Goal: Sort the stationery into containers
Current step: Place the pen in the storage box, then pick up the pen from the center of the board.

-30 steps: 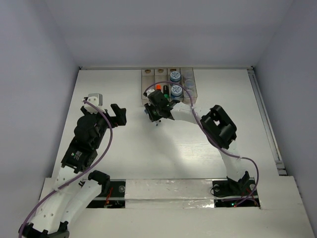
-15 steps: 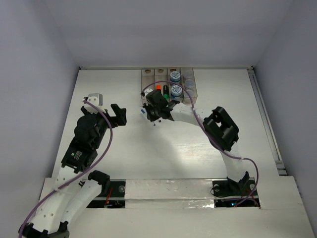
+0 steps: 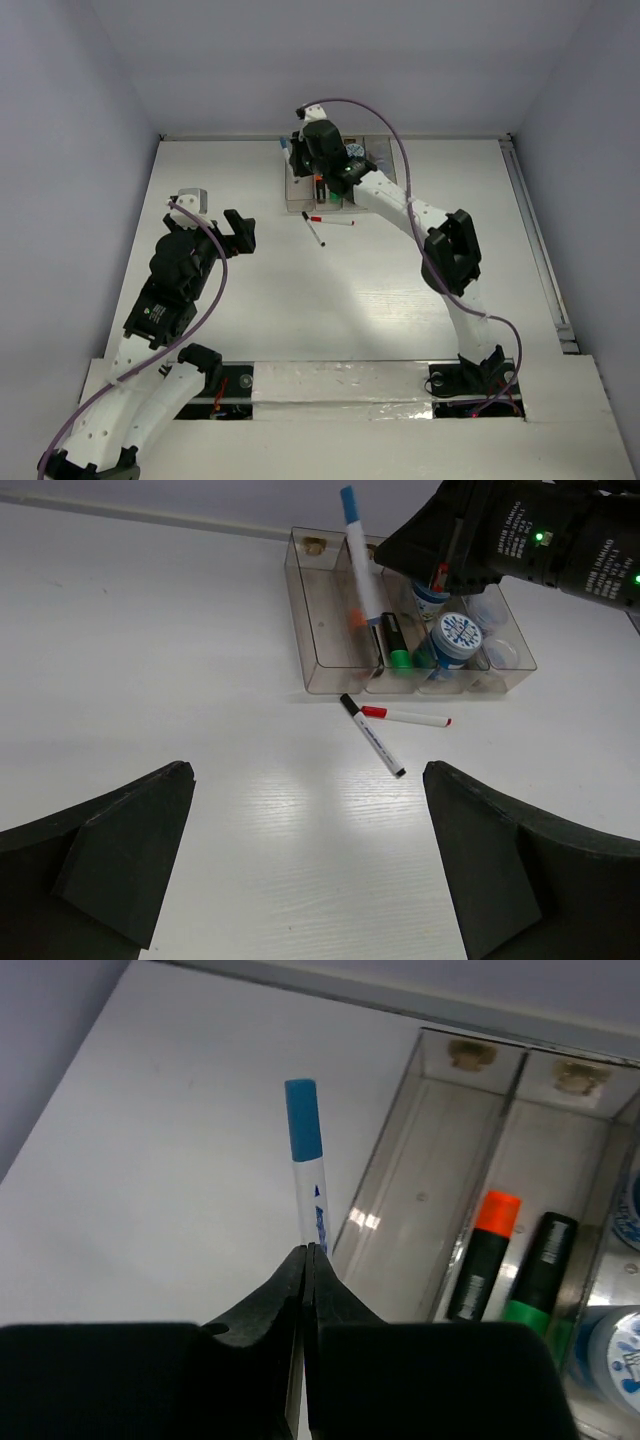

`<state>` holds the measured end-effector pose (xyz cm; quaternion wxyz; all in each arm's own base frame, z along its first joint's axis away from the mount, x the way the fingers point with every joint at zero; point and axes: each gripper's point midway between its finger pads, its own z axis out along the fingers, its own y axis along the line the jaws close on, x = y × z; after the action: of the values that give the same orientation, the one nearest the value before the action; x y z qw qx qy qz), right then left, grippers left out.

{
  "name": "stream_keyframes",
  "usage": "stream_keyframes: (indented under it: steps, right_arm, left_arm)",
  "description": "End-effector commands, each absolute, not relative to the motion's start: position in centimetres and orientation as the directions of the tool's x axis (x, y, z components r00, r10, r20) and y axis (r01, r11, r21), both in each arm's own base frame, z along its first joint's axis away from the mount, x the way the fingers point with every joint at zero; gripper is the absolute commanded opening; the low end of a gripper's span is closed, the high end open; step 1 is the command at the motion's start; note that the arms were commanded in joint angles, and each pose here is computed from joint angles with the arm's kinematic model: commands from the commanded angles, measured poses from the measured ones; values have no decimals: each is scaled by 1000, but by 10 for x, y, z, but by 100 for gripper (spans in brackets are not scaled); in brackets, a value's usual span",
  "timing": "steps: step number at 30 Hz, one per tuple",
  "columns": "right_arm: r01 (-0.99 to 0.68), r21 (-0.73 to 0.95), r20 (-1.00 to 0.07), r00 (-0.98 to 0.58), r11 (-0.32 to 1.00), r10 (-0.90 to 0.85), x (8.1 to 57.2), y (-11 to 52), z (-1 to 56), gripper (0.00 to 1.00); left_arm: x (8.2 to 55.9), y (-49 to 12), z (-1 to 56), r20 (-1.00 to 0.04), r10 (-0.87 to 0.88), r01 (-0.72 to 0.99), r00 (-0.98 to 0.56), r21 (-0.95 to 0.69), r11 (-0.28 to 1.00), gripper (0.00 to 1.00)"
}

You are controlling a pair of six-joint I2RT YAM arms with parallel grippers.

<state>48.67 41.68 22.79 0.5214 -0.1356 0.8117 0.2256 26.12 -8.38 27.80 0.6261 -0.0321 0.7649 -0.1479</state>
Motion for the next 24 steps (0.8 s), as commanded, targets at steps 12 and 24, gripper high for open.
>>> stream_keyframes:
  steps: [12,24]
  right_arm:
    - [-328,310,-885,-443,892,144,536,404,209,12]
    - [-489,171,-827,-543,855,-145,415,363,150,39]
  left_arm:
    - [265,-86,287,-955,-240,158,-177,-268,950,99]
    - [265,-87,287,-954,-238,161,-182,-267,950,99]
